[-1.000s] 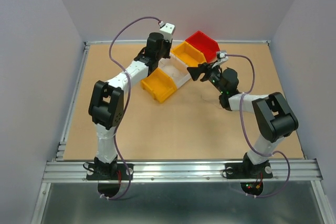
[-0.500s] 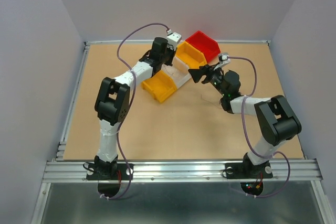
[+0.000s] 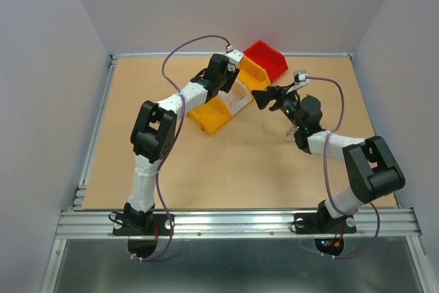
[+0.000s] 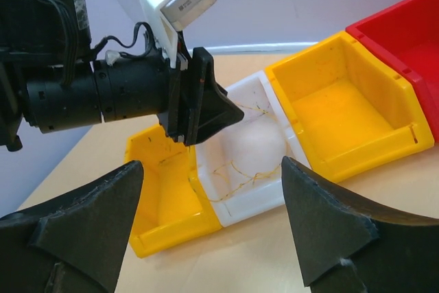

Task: Untangle the cables

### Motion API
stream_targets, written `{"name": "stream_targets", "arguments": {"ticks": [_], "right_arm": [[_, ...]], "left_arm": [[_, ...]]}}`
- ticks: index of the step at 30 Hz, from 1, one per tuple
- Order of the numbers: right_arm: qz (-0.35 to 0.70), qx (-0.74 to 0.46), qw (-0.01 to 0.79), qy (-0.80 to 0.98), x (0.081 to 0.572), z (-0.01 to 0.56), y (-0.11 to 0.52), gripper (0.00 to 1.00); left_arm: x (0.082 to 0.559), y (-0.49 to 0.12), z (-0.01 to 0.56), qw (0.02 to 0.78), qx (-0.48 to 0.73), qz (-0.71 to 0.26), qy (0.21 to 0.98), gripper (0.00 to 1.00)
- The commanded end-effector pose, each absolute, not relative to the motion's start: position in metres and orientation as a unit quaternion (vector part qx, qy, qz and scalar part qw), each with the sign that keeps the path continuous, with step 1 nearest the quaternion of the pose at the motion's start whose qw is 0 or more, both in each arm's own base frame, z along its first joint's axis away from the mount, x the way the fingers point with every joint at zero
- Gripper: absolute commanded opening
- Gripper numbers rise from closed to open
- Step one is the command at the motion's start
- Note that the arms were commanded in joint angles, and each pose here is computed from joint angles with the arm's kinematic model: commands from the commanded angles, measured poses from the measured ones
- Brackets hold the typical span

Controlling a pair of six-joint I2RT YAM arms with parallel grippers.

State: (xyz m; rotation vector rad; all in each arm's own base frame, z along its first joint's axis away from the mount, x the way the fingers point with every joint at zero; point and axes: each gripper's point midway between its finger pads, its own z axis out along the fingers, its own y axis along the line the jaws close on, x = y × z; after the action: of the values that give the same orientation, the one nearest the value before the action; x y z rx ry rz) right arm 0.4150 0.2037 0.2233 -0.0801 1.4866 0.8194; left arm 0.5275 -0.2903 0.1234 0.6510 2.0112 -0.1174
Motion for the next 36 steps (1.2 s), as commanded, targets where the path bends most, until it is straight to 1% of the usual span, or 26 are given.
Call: {"name": "stream_targets", "arguments": {"ticks": [1, 3, 5, 6, 7, 8, 9, 10, 11, 12, 13, 14, 15, 16, 17, 18, 21, 26, 30, 33, 36], "right_arm": [[0.359, -0.056, 0.654, 0.663, 0.409, 0.225, 0.203, 0.87], [0.366, -0.077, 0.641, 0.67, 0.406, 0.219, 0.21, 0.87], [0.373, -0.104, 0.628, 0.675, 0.405, 0.216, 0.218, 0.88], [0.385, -0.125, 0.609, 0.682, 0.4, 0.209, 0.226, 0.88], [0.389, -0.136, 0.593, 0.691, 0.402, 0.198, 0.231, 0.89], [0.398, -0.156, 0.588, 0.687, 0.403, 0.202, 0.237, 0.89], [0.401, -0.159, 0.579, 0.692, 0.405, 0.197, 0.24, 0.89], [0.403, -0.163, 0.575, 0.693, 0.407, 0.193, 0.242, 0.89], [0.407, -0.162, 0.563, 0.701, 0.409, 0.183, 0.245, 0.88], [0.415, -0.171, 0.561, 0.696, 0.412, 0.185, 0.25, 0.86], [0.419, -0.173, 0.55, 0.701, 0.413, 0.176, 0.255, 0.84], [0.422, -0.174, 0.548, 0.701, 0.415, 0.176, 0.259, 0.83], [0.423, -0.173, 0.552, 0.697, 0.42, 0.181, 0.262, 0.82], [0.425, -0.174, 0.55, 0.698, 0.422, 0.18, 0.266, 0.77], [0.428, -0.175, 0.542, 0.702, 0.423, 0.172, 0.273, 0.77], [0.43, -0.177, 0.545, 0.698, 0.427, 0.176, 0.277, 0.76], [0.43, -0.172, 0.543, 0.701, 0.434, 0.171, 0.289, 0.75], [0.426, -0.162, 0.545, 0.704, 0.448, 0.166, 0.296, 0.68], [0.424, -0.155, 0.54, 0.71, 0.459, 0.157, 0.3, 0.64], [0.424, -0.147, 0.535, 0.715, 0.469, 0.149, 0.303, 0.53], [0.424, -0.136, 0.527, 0.724, 0.477, 0.142, 0.305, 0.18]], "left_arm": [[0.537, -0.282, 0.205, 0.556, 0.239, -0.042, 0.795, 0.59], [0.537, -0.28, 0.213, 0.562, 0.236, -0.041, 0.792, 0.62], [0.534, -0.277, 0.229, 0.572, 0.23, -0.04, 0.786, 0.68], [0.53, -0.274, 0.239, 0.578, 0.227, -0.041, 0.783, 0.7], [0.527, -0.271, 0.244, 0.581, 0.223, -0.043, 0.782, 0.78], [0.521, -0.268, 0.239, 0.575, 0.222, -0.047, 0.786, 0.82], [0.513, -0.263, 0.256, 0.585, 0.213, -0.057, 0.78, 0.82], [0.507, -0.26, 0.258, 0.588, 0.204, -0.069, 0.78, 0.86], [0.506, -0.258, 0.27, 0.61, 0.194, -0.091, 0.763, 0.9], [0.489, -0.251, 0.267, 0.611, 0.183, -0.105, 0.763, 0.96], [0.486, -0.25, 0.281, 0.637, 0.173, -0.118, 0.742, 0.99], [0.481, -0.245, 0.281, 0.645, 0.165, -0.121, 0.737, 0.99], [0.472, -0.241, 0.263, 0.637, 0.165, -0.12, 0.744, 0.99], [0.466, -0.237, 0.272, 0.647, 0.155, -0.127, 0.735, 0.99], [0.465, -0.236, 0.277, 0.66, 0.151, -0.132, 0.724, 0.99], [0.461, -0.232, 0.269, 0.657, 0.147, -0.133, 0.727, 0.99], [0.462, -0.233, 0.264, 0.658, 0.138, -0.147, 0.726, 0.98], [0.465, -0.233, 0.256, 0.656, 0.133, -0.151, 0.728, 0.95], [0.463, -0.226, 0.257, 0.663, 0.123, -0.15, 0.723, 0.95], [0.462, -0.225, 0.261, 0.669, 0.123, -0.153, 0.717, 0.95], [0.462, -0.225, 0.26, 0.668, 0.124, -0.156, 0.717, 0.95]]}}
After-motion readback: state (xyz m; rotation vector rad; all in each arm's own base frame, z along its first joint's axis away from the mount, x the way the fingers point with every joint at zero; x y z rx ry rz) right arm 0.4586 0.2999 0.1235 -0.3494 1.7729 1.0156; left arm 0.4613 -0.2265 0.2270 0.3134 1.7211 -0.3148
